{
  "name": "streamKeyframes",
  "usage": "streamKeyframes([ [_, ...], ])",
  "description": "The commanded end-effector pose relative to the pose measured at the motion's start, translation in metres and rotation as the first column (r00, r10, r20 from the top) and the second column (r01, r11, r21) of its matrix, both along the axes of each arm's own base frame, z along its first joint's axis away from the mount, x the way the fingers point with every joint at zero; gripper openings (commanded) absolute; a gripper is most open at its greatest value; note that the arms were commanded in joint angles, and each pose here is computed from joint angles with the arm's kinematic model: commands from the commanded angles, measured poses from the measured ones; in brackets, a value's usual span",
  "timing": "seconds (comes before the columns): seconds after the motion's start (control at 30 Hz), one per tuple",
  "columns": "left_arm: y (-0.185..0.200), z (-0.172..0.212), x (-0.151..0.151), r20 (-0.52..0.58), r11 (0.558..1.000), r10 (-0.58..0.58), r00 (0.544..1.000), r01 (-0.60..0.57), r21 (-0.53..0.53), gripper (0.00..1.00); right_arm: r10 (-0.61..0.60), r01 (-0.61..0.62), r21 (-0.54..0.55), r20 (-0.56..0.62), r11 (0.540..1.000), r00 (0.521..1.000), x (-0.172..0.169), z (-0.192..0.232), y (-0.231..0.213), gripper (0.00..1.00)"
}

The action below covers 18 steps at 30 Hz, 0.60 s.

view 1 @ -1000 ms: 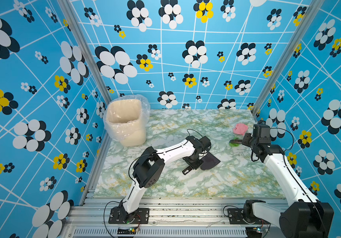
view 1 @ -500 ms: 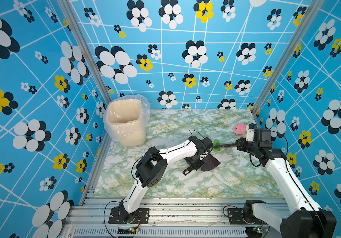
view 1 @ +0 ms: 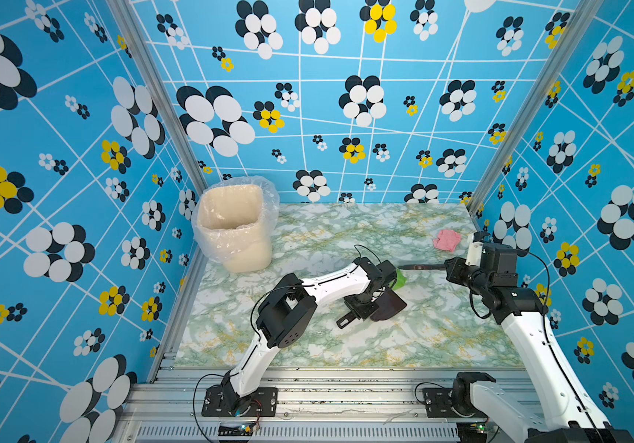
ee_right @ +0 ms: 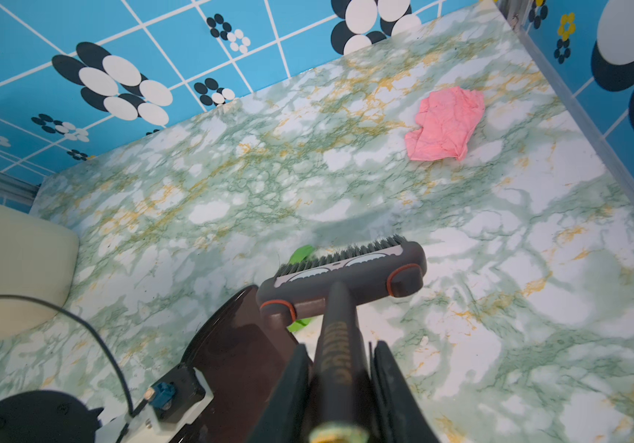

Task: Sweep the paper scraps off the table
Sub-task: 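Sweep the green scrap with the right brush toward the dustpan edge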

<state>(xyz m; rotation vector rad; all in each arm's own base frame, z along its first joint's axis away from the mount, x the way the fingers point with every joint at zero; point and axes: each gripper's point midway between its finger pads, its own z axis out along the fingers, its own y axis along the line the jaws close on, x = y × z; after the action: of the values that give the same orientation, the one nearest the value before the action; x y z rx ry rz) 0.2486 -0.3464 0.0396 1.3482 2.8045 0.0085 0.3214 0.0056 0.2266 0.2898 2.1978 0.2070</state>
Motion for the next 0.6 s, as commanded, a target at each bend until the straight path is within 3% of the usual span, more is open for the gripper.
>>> streamKeyframes([
  [0.0,0.008,-0.003,-0.006,-0.019,0.999,0.010,1.000,-0.009,0.051,0.00,-0.070,0.071,-0.017,0.088,0.997,0.994,0.026,0.020,-0.013,0.00],
  [0.3,0.009,-0.001,-0.007,-0.021,0.998,0.006,1.000,-0.004,0.057,0.00,-0.001,-0.003,0.051,0.076,0.999,0.997,0.061,0.008,0.004,0.00],
  [0.57,0.011,0.001,-0.008,-0.018,0.998,0.004,1.000,-0.003,0.064,0.00,0.048,-0.048,0.060,0.011,0.997,0.999,0.051,-0.018,0.013,0.00],
])
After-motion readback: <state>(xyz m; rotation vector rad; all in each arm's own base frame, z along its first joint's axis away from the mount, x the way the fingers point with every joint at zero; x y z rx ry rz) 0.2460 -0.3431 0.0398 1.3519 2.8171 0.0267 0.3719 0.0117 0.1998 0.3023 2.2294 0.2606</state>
